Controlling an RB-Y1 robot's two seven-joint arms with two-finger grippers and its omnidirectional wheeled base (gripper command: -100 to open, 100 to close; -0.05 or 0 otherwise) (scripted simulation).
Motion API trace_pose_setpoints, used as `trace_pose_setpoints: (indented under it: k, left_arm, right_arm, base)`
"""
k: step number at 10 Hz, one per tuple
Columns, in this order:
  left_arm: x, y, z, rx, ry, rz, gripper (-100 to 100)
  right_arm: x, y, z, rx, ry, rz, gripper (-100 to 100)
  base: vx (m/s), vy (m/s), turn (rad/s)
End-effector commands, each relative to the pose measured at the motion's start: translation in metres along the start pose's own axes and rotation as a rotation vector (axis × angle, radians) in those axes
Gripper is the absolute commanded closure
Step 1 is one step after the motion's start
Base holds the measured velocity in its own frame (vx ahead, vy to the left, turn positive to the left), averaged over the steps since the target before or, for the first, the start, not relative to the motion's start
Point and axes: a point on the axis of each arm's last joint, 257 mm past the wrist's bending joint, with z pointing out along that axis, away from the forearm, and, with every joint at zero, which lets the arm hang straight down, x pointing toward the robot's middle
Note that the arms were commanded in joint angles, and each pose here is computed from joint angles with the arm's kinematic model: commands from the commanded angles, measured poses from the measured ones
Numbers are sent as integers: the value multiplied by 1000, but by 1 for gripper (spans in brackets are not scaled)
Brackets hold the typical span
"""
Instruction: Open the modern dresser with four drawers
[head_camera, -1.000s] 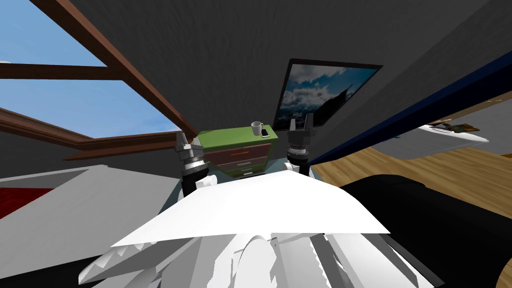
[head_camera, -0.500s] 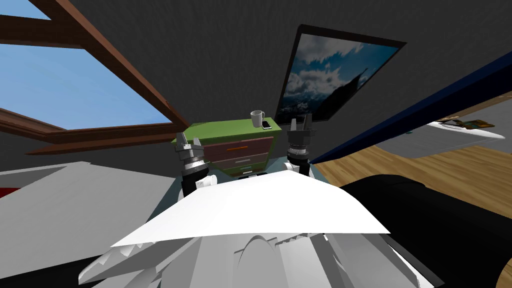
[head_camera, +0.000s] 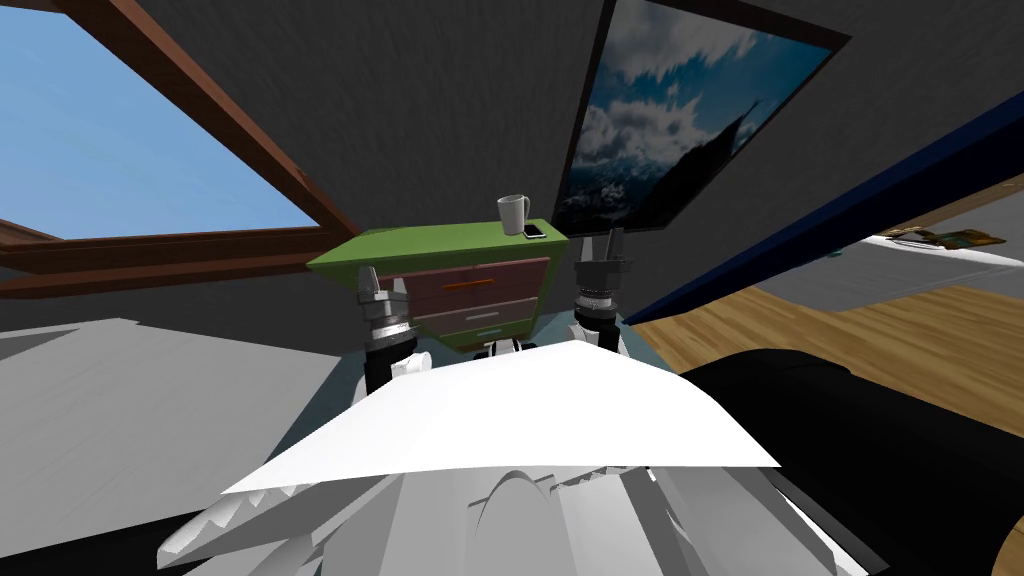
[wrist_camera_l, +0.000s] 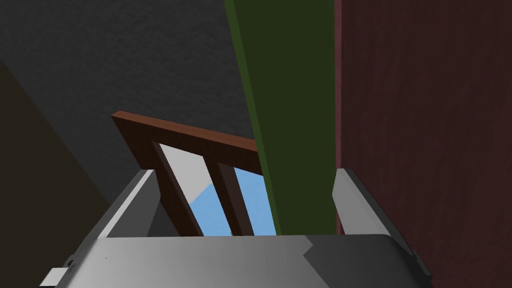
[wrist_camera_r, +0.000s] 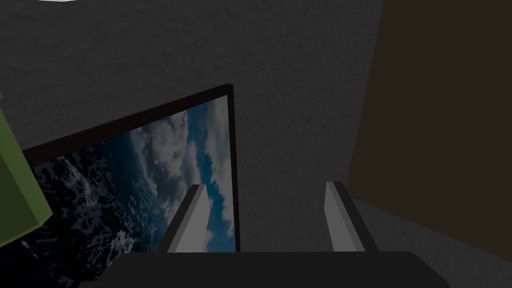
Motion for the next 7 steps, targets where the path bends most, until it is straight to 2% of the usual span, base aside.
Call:
trace_pose_setpoints:
  k: [1,5,6,7]
  left_arm:
    - [4,16,-5,-23,45,22,-100]
    - [4,47,-17,-64,92,47,-100]
    - [4,49,-18,-68,92,48,-100]
    - [3,59,-22,-82,100,53,-100]
  right_arm:
    - [0,0,0,0,0,0,0]
    - [0,0,0,0,0,0,0]
    - [0,0,0,0,0,0,0]
    - [0,0,0,0,0,0,0]
  base:
    - [-7,-6,-39]
    - [-8,-10,-58]
    - [-4,-9,-19]
    - [-5,-8,-38]
